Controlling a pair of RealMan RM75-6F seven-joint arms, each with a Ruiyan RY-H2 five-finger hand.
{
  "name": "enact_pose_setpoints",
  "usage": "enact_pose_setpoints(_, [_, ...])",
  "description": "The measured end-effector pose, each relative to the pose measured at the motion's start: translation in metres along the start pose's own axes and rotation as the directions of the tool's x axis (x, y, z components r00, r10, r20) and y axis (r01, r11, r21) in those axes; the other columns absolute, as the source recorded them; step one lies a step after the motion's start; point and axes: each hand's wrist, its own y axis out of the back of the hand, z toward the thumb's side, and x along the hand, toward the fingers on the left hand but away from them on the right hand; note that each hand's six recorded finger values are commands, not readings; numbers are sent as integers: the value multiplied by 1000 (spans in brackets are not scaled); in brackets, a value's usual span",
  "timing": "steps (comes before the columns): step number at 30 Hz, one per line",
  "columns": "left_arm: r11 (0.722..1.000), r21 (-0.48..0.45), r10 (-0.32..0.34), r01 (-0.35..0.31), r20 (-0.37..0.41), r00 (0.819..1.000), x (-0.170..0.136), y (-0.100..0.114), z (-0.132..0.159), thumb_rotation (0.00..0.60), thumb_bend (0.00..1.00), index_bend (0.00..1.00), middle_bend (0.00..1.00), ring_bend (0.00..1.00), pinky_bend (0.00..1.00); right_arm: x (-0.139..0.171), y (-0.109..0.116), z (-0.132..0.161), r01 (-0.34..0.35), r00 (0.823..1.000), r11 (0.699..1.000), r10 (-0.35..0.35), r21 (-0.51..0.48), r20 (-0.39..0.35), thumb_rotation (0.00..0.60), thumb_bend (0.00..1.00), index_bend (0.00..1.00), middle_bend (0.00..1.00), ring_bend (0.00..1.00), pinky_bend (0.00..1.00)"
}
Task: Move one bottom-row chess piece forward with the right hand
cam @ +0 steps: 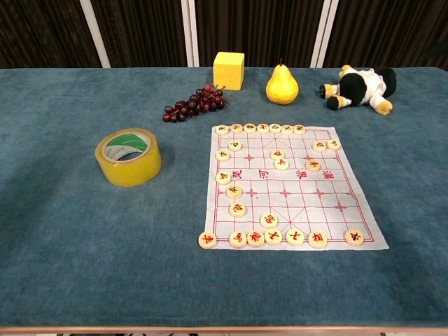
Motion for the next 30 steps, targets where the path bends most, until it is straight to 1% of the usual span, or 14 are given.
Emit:
enact_pose_setpoints(2, [1000, -2, 11, -11, 1, 1000, 1, 0, 0, 600, 0, 0, 0, 0, 0, -5, -5, 10, -47, 999, 999, 47, 0, 3, 600, 368, 235, 998, 1000, 869])
enact_pose_setpoints(3, [1000, -2, 16, -16, 2, 1000, 1, 1, 0, 600, 0, 0, 0, 0, 0, -9, -10, 16, -76, 997, 997, 76, 3, 2, 600, 369, 238, 1000, 1000, 871])
enact_pose_setpoints(7, [1000, -5, 18, -18, -2, 1000, 2, -1, -1, 600, 0, 0, 0, 0, 0, -16, -28, 38, -157, 988, 987, 157, 22, -5, 600, 369, 245, 1000, 1000, 876])
enact_pose_setpoints(11, [1000, -8, 20, -20, 0, 1000, 2, 0, -1, 600, 0, 0, 0, 0, 0, -17, -53, 54, -243, 970, 969, 244, 42, -2, 600, 369, 257, 1000, 1000, 887])
enact_pose_setpoints(12, [1000, -9, 20, -20, 1, 1000, 2, 0, -1, 600, 0, 0, 0, 0, 0, -17, -61, 59, -270, 963, 962, 270, 47, 0, 600, 369, 268, 1000, 1000, 891])
enact_pose_setpoints(15, [1000, -13, 20, -20, 4, 1000, 2, 0, 0, 600, 0, 0, 0, 0, 0, -14, -81, 69, -318, 948, 947, 319, 51, 7, 600, 369, 289, 1000, 1000, 898])
enact_pose_setpoints(19, [1000, -20, 20, -20, 2, 1000, 2, 0, -1, 600, 0, 0, 0, 0, 0, -14, -99, 73, -346, 938, 936, 346, 56, 26, 600, 369, 316, 1000, 1000, 907])
enact_pose_setpoints(24, [999, -30, 18, -18, 0, 1000, 3, 0, -1, 600, 0, 0, 0, 0, 0, -19, -114, 71, -347, 937, 936, 344, 60, 55, 600, 369, 339, 1000, 1000, 922])
enact_pose_setpoints(30, [999, -31, 12, -12, 3, 1000, 3, -1, 0, 600, 0, 0, 0, 0, 0, -25, -122, 71, -343, 938, 939, 339, 42, 75, 600, 369, 346, 1000, 1000, 935])
